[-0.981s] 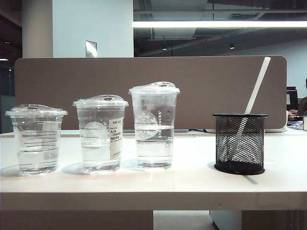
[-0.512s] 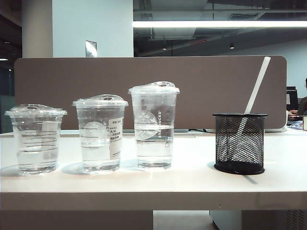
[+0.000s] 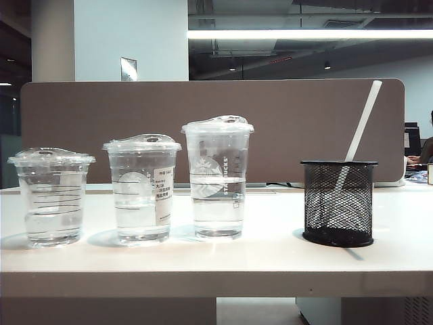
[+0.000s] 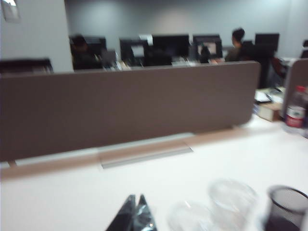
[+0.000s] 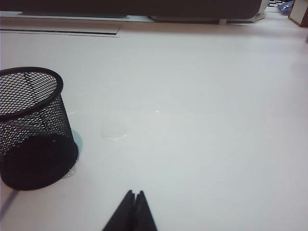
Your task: Pick up the straw and insert it into the medium coffee cup.
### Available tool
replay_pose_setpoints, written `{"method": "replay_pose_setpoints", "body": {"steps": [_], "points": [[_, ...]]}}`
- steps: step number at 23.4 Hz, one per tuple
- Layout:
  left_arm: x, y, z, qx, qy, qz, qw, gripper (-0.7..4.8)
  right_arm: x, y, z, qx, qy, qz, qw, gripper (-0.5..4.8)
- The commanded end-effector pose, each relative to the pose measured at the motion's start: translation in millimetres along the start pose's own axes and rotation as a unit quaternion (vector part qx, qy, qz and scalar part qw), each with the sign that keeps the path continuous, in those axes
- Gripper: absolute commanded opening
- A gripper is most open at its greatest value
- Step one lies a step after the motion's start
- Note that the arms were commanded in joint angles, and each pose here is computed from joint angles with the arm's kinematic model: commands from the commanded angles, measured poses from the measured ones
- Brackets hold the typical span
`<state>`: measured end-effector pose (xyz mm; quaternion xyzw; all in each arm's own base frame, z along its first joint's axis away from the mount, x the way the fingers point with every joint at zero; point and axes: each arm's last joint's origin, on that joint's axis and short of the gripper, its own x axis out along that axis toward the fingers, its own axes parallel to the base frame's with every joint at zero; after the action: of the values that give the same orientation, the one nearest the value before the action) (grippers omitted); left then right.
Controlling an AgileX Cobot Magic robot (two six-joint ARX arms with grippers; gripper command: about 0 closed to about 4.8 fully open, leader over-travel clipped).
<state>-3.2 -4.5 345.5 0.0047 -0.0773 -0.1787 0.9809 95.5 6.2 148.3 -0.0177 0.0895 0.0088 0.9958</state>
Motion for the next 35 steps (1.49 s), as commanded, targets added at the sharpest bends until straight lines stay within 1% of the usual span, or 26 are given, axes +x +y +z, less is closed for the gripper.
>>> {"method": "replay_pose_setpoints", "body": {"steps": [1, 4, 7, 9, 24, 25, 27, 29, 31, 32, 33, 34, 35], "points": [[-27.3, -5.8, 9.2, -0.02, 0.07, -0.018, 0.997, -0.01, 0.7, 0.2, -1.4, 0.002, -0.002, 0.001, 1.0, -0.05], [-52.5, -11.5, 17.1, -0.039, 0.111, -0.035, 0.992, -0.01, 0.7, 0.2, -1.4, 0.002, -0.002, 0.001, 1.0, -0.05], [-65.1, -13.8, 18.5, -0.053, 0.136, -0.034, 0.989, -0.01, 0.7, 0.2, -1.4, 0.002, -0.002, 0.001, 1.0, -0.05], [-67.2, -14.2, 16.5, -0.056, 0.148, -0.034, 0.987, -0.01, 0.7, 0.2, -1.3, 0.002, -0.002, 0.001, 1.0, -0.05], [-67.2, -14.2, 16.5, -0.059, 0.147, -0.034, 0.987, -0.01, 0.7, 0.2, -1.4, 0.002, -0.002, 0.001, 1.0, -0.05], [-67.5, -14.4, 15.7, -0.071, 0.152, -0.034, 0.985, -0.01, 0.7, 0.2, -1.4, 0.002, -0.002, 0.001, 1.0, -0.05], [-68.7, -15.3, 12.6, -0.077, 0.169, -0.045, 0.982, -0.01, 0.7, 0.2, -1.4, 0.002, -0.002, 0.001, 1.0, -0.05], [-70.1, -16.8, 9.2, -0.085, 0.188, -0.064, 0.976, -0.01, 0.7, 0.9, -1.4, 0.002, -0.002, 0.013, 1.0, -0.05], [-70.4, -17.1, 8.7, -0.087, 0.191, -0.069, 0.975, -0.01, 0.6, 1.0, -1.4, 0.004, -0.001, 0.014, 1.0, -0.06], [-70.5, -17.3, 8.6, -0.086, 0.191, -0.072, 0.975, -0.01, 0.5, 0.9, -0.9, 0.011, -0.002, 0.013, 1.0, -0.06], [-70.5, -17.3, 8.6, -0.084, 0.191, -0.073, 0.975, -0.01, -0.7, 0.4, 5.5, 0.048, -0.022, 0.01, 0.999, -0.06], [-70.4, -17.3, 8.6, -0.083, 0.191, -0.073, 0.975, -0.01, -2.7, 0.0, 10.9, 0.058, -0.03, 0.007, 0.998, -0.06], [-70.3, -17.3, 8.7, -0.08, 0.19, -0.074, 0.976, -0.01, -9.8, -1.3, 27.3, 0.065, -0.046, 0.0, 0.997, -0.06]]}}
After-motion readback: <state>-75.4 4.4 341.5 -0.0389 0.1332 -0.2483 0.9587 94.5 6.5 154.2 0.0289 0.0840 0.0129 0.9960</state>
